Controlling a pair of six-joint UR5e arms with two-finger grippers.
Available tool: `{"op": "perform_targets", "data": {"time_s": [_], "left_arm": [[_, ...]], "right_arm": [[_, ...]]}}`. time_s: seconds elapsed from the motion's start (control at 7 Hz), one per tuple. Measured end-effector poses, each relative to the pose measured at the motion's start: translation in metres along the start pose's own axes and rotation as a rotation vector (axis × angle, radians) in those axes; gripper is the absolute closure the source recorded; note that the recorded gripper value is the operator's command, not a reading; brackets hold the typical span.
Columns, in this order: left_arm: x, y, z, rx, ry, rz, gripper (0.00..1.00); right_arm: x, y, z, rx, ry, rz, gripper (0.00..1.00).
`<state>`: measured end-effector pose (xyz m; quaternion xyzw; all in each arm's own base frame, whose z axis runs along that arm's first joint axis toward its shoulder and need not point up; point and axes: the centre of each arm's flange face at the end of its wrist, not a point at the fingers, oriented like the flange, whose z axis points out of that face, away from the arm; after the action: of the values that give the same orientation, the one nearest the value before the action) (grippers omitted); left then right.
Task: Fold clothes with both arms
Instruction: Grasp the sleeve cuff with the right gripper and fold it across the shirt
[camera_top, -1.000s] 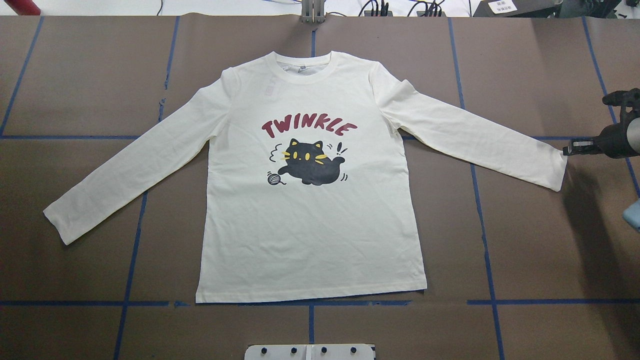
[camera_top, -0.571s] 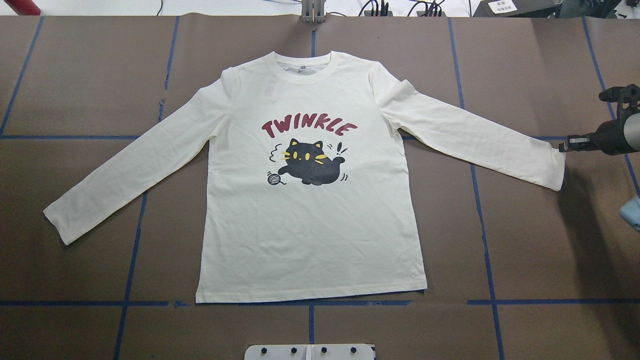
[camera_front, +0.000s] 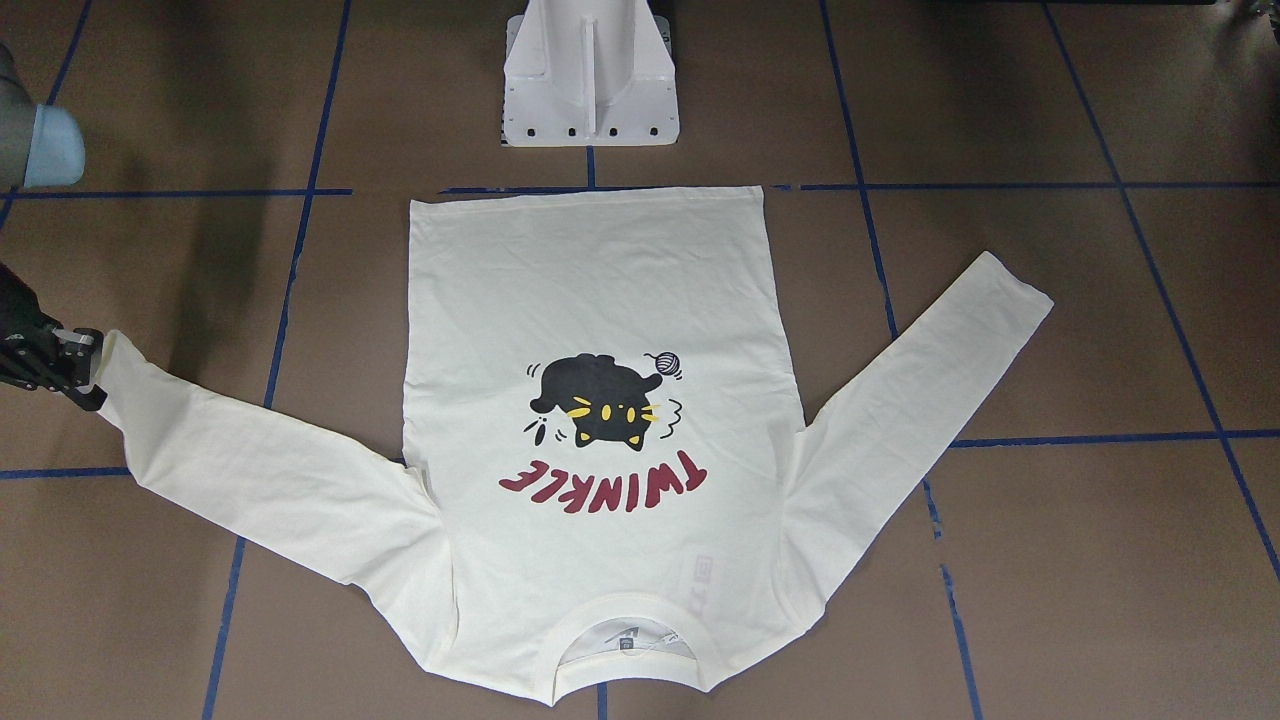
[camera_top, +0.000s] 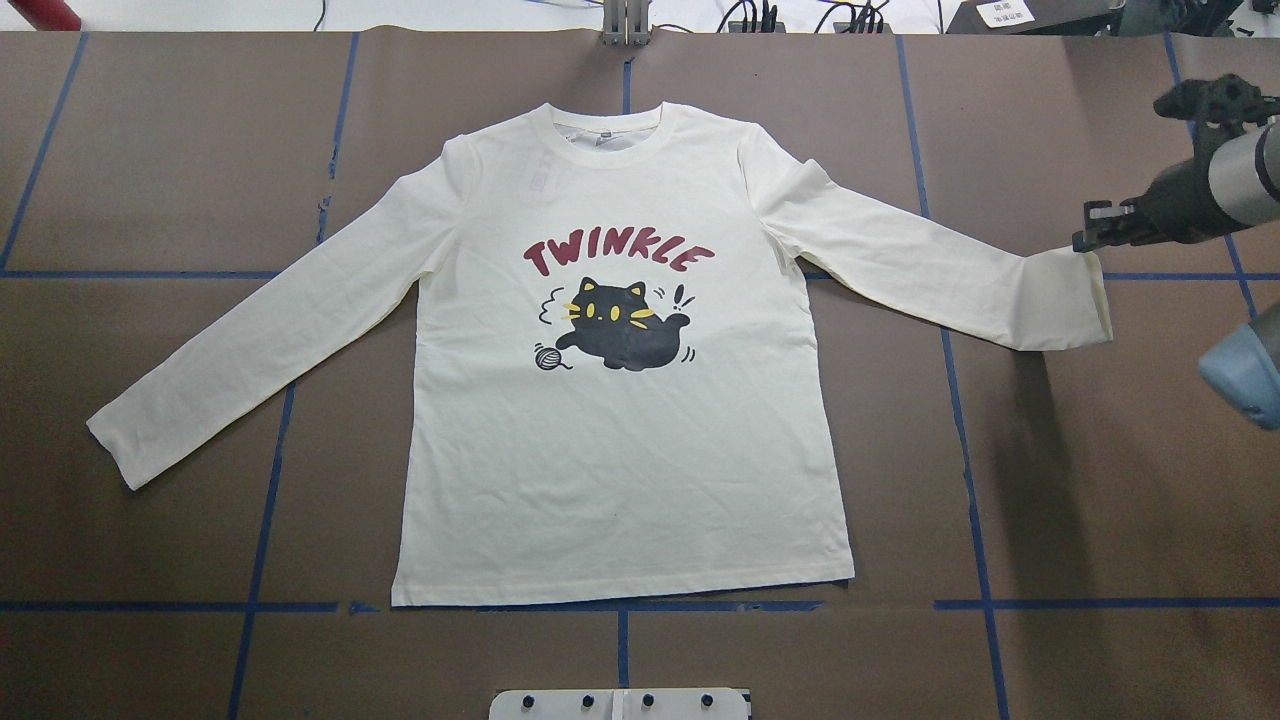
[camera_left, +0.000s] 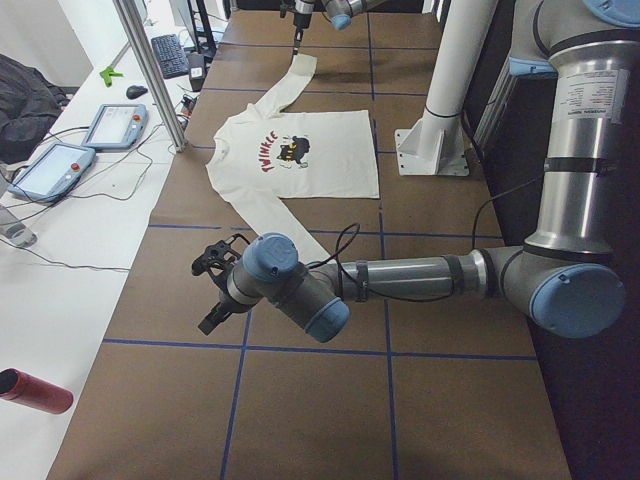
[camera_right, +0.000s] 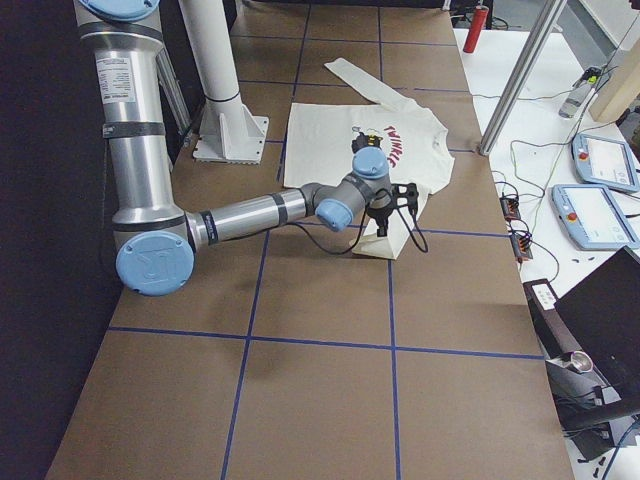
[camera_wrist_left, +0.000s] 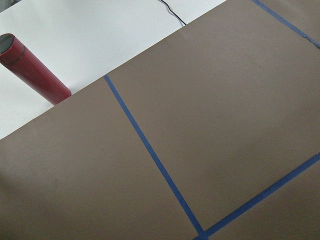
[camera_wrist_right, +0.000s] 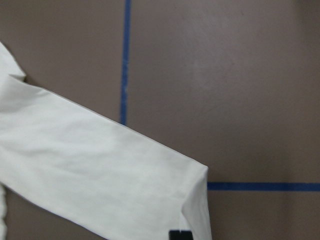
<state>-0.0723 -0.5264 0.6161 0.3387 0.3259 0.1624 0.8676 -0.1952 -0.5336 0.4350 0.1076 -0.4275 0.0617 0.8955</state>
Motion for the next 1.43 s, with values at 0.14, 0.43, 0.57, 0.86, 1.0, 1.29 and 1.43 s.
{"op": "perform_targets", "data": {"time_s": [0.14, 0.43, 0.57, 0.86, 1.0, 1.29, 1.43], "left_arm": [[0.0, 0.0, 0.001, -0.001, 0.0, -0.001, 0.0], [-0.001, 0.002, 0.002, -0.004, 0.0, -0.004, 0.0], [-0.002, 0.002, 0.002, -0.006, 0.0, -0.006, 0.0], [-0.003, 0.004, 0.003, -0.009, 0.001, -0.01, 0.0], [-0.003, 0.004, 0.004, -0.011, 0.001, -0.012, 0.0], [-0.004, 0.005, 0.005, -0.014, 0.0, -0.016, 0.0], [-0.004, 0.007, 0.006, -0.017, 0.001, -0.019, 0.0]], "right_arm": [[-0.074, -0.026, -0.04, -0.021, 0.024, 0.033, 1.0], [-0.204, -0.064, -0.11, -0.018, 0.018, 0.089, 1.0], [-0.258, -0.074, -0.127, 0.0, -0.003, 0.082, 1.0], [-0.376, -0.088, -0.122, 0.021, -0.013, 0.067, 1.0], [-0.437, -0.083, -0.099, 0.039, -0.011, 0.068, 1.0], [-0.538, -0.041, 0.001, 0.148, -0.014, 0.068, 1.0], [-0.577, -0.015, 0.045, 0.202, -0.02, 0.065, 1.0]]}}
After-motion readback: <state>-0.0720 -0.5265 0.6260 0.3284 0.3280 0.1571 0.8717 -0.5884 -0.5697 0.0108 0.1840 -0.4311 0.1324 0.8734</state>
